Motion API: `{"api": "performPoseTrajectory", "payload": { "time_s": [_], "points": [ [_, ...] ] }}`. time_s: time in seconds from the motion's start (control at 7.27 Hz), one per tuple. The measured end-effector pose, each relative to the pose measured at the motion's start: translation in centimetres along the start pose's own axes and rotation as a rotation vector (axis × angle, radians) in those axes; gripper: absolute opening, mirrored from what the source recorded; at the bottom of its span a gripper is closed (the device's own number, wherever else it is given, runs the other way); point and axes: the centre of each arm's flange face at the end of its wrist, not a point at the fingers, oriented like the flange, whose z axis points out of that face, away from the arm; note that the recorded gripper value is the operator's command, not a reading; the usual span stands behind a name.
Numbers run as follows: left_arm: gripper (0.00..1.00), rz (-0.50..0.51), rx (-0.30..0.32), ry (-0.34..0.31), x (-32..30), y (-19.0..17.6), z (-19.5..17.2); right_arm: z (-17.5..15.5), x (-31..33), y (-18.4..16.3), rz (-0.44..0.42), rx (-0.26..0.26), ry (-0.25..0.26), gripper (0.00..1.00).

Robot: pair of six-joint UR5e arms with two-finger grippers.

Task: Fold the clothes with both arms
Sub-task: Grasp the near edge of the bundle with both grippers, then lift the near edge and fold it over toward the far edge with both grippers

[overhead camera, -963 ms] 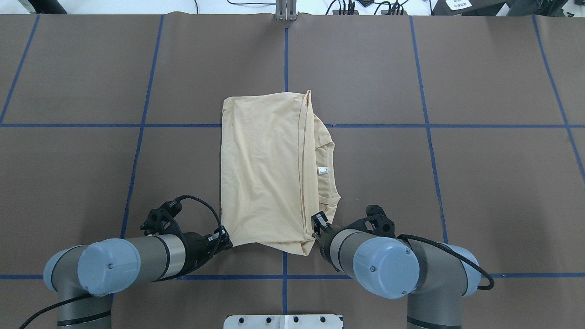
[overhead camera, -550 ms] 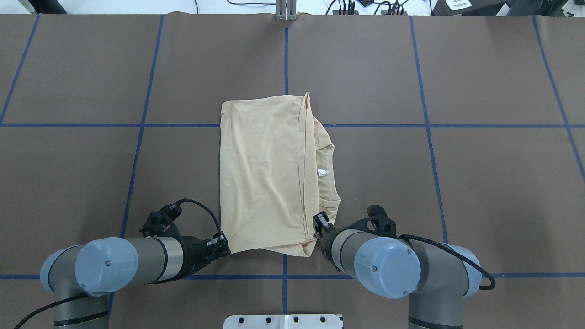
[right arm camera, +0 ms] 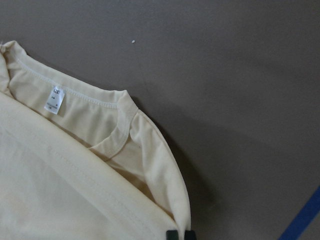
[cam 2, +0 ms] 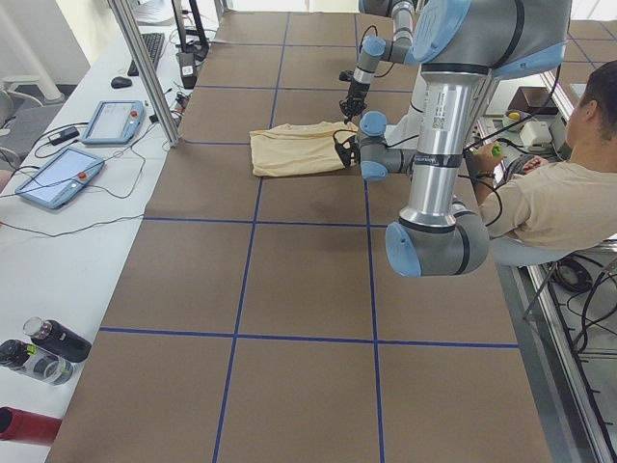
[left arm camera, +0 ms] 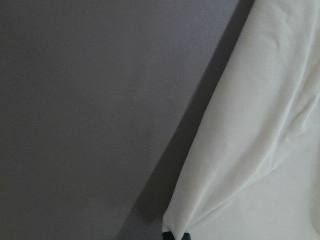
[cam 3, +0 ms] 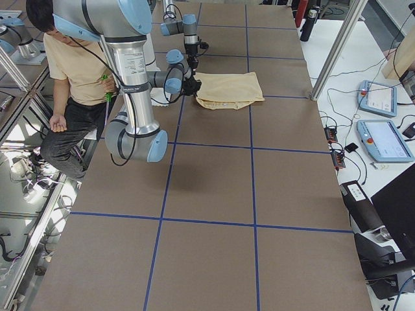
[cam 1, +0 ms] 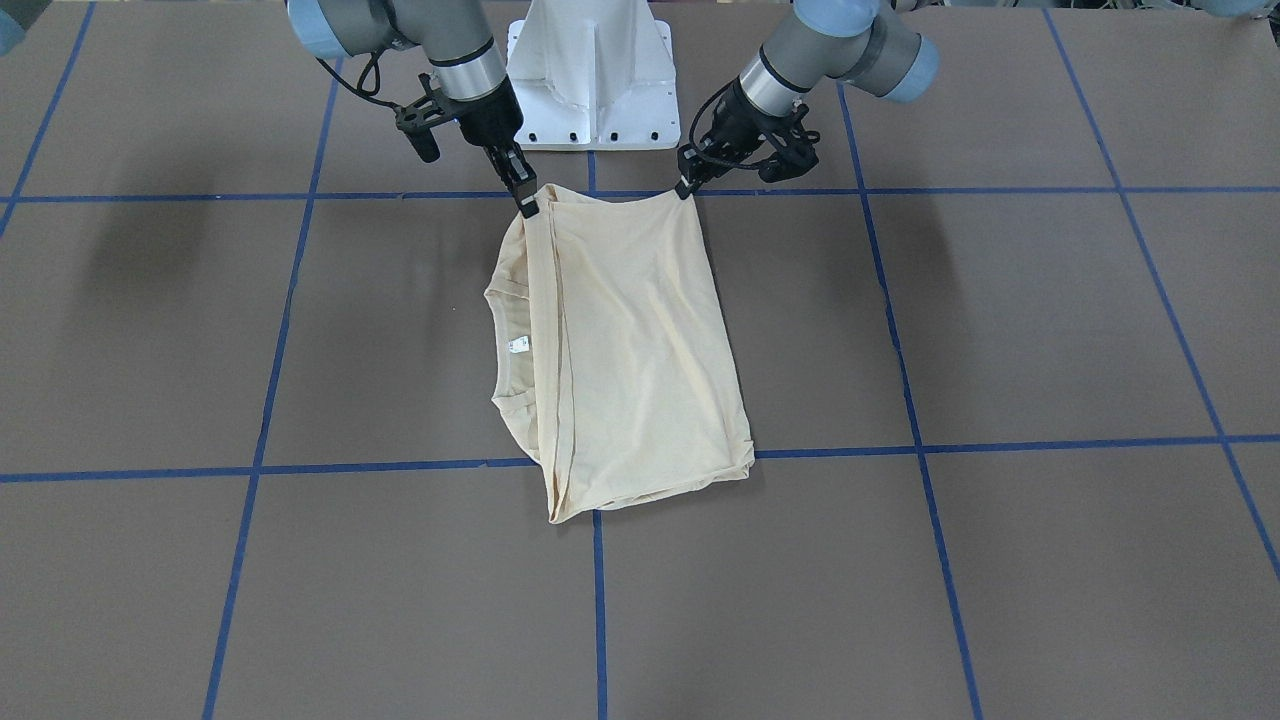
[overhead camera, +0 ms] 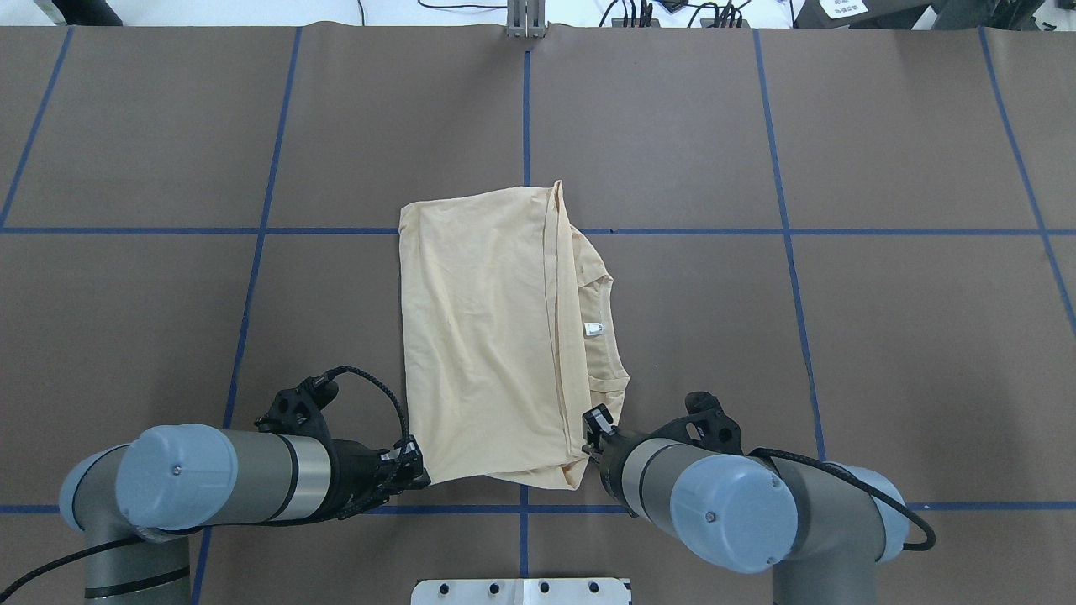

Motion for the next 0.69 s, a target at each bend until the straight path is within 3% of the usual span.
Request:
{"api": "performPoseTrajectory", "payload": {
  "time_s": [0.41, 0.69],
  "points": [
    [0.0, -0.009, -0.034, 0.035, 0.9, 0.5, -3.2, -4.5, 0.5, -0.8, 0.013, -0.048, -0.012, 0.0],
    [0.0, -0.02, -0.005, 0.076, 2.7, -1.4, -4.8, -5.6, -2.4, -1.2, 0.037, -0.031, -0.001, 0.0]
  ]
}}
